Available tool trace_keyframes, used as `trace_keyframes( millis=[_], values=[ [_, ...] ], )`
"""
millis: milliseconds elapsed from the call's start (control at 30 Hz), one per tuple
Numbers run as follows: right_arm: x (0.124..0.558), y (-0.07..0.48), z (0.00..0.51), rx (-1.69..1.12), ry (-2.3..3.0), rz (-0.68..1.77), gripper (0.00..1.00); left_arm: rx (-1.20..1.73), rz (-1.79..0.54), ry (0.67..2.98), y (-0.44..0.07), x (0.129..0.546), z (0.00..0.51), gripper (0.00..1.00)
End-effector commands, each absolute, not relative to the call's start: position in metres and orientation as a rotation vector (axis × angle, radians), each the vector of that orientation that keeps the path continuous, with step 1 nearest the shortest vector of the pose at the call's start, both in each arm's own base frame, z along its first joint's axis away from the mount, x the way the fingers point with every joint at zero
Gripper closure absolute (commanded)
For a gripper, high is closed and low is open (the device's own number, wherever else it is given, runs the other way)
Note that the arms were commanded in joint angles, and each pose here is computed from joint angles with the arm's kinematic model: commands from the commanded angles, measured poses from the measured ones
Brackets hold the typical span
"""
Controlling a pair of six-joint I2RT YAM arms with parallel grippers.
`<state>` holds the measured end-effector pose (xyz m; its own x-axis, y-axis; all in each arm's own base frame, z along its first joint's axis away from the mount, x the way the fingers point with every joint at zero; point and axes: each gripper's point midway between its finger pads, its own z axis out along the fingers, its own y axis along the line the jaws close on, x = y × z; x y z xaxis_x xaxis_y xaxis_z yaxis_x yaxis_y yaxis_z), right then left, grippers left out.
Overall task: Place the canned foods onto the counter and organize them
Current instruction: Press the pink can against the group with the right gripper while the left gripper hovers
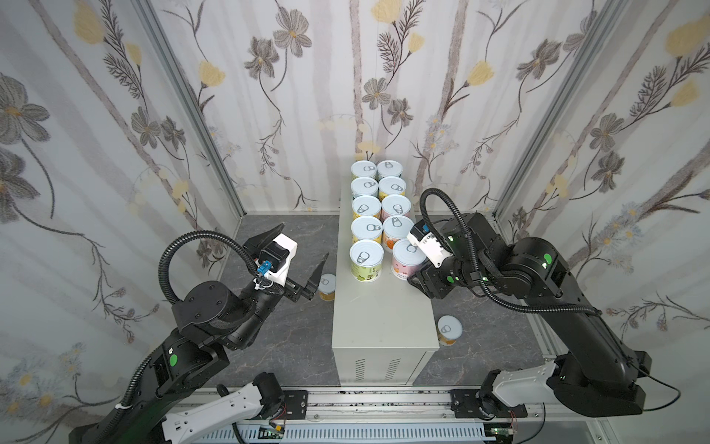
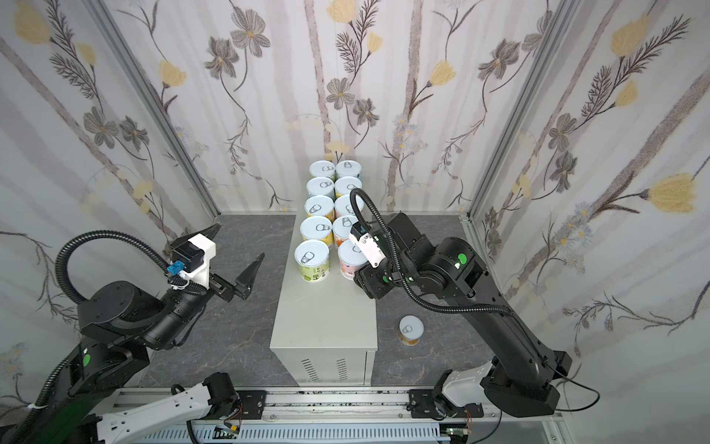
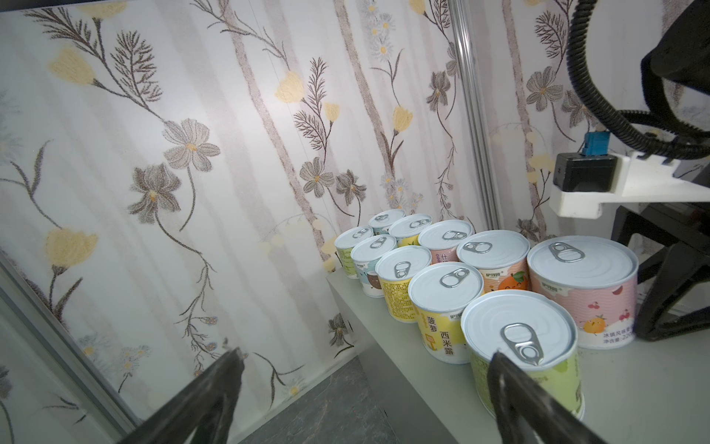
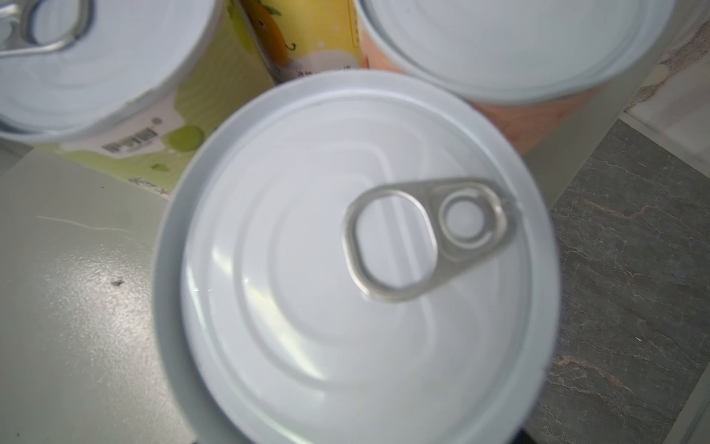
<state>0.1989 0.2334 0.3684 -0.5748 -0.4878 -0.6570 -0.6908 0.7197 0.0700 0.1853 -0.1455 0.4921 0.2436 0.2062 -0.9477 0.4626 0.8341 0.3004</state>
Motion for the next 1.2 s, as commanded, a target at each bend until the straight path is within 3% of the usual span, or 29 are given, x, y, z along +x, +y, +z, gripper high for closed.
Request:
trace_keyframes(
  millis=[0, 1167],
  values=[
    [0.1993, 0.2411, 0.3743, -0.911, 2.266, 0.464, 0.40, 0.572, -0.200, 1.320, -0.1422, 0.1847, 0.4976, 0.00],
    [0.2031, 0.2493, 0.3711, -0.929, 2.268, 0.468, 0.42, 0.556, -0.227, 1.320, -0.1362, 0.1795, 0.4902, 0.00]
  ],
)
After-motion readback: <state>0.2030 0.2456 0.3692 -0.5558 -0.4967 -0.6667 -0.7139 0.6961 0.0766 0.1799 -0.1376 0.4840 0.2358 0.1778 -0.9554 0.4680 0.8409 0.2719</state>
